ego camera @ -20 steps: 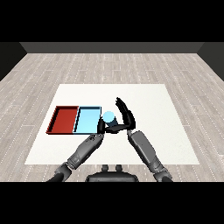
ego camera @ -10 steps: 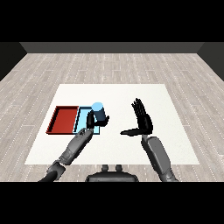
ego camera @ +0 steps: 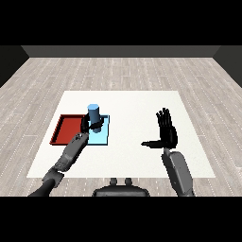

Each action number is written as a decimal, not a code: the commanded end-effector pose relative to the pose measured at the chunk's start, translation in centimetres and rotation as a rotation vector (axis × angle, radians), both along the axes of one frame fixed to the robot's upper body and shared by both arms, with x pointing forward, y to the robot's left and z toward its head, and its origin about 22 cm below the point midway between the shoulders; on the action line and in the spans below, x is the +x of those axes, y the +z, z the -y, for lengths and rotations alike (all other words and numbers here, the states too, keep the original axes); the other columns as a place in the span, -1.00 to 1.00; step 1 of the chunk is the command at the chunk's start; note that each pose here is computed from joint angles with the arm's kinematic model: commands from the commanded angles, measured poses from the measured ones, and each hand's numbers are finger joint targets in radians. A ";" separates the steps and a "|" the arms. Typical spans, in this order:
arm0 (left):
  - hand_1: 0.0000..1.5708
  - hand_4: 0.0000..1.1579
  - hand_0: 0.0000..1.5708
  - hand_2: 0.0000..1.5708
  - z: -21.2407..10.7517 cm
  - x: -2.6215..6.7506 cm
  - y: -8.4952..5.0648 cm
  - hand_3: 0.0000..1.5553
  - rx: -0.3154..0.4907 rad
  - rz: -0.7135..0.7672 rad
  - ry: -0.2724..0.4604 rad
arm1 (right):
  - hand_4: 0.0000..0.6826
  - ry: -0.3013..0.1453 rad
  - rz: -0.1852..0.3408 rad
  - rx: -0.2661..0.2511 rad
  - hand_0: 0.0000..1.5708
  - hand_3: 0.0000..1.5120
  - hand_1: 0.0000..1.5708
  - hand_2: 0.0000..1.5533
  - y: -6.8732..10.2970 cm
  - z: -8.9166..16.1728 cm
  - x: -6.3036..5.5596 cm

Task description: Pick the blue can and put it in the blue box

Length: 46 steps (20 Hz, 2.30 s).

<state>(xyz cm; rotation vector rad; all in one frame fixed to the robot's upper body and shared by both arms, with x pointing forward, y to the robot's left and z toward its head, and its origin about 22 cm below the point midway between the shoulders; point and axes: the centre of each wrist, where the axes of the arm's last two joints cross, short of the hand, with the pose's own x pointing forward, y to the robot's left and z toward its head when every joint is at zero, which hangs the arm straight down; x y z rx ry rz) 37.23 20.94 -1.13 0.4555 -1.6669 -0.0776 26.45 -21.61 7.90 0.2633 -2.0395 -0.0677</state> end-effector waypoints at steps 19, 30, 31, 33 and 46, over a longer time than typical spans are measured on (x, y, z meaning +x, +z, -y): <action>0.39 -0.12 0.39 0.39 -0.9 -1.14 -7.2 0.23 0.001 -0.481 0.217 | -1.00 -0.045 -0.058 0.088 -1.00 -1.00 -1.00 -1.00 -2.6 3.1 0.8; -1.00 -1.00 -1.00 -1.00 -2.1 1.40 -4.0 -1.00 0.121 -0.416 0.309 | -1.00 -0.012 -0.034 0.058 -1.00 -1.00 -1.00 -1.00 -0.6 2.7 2.0; -1.00 -1.00 -1.00 -1.00 -2.7 -0.27 -5.9 -1.00 0.102 -0.382 0.340 | -1.00 -0.025 -0.017 0.073 -1.00 -1.00 -1.00 -1.00 -1.7 1.8 2.6; -1.00 -1.00 -1.00 -1.00 -2.2 0.77 -4.6 -1.00 0.061 -0.253 0.317 | -1.00 -0.015 -0.013 0.042 -1.00 -1.00 -1.00 -1.00 -2.0 1.2 2.1; -1.00 -1.00 -1.00 -1.00 0.9 0.09 -0.4 -1.00 -0.385 0.322 -0.408 | -1.00 0.015 -0.115 -0.063 -1.00 -1.00 -1.00 -1.00 -4.6 3.9 0.4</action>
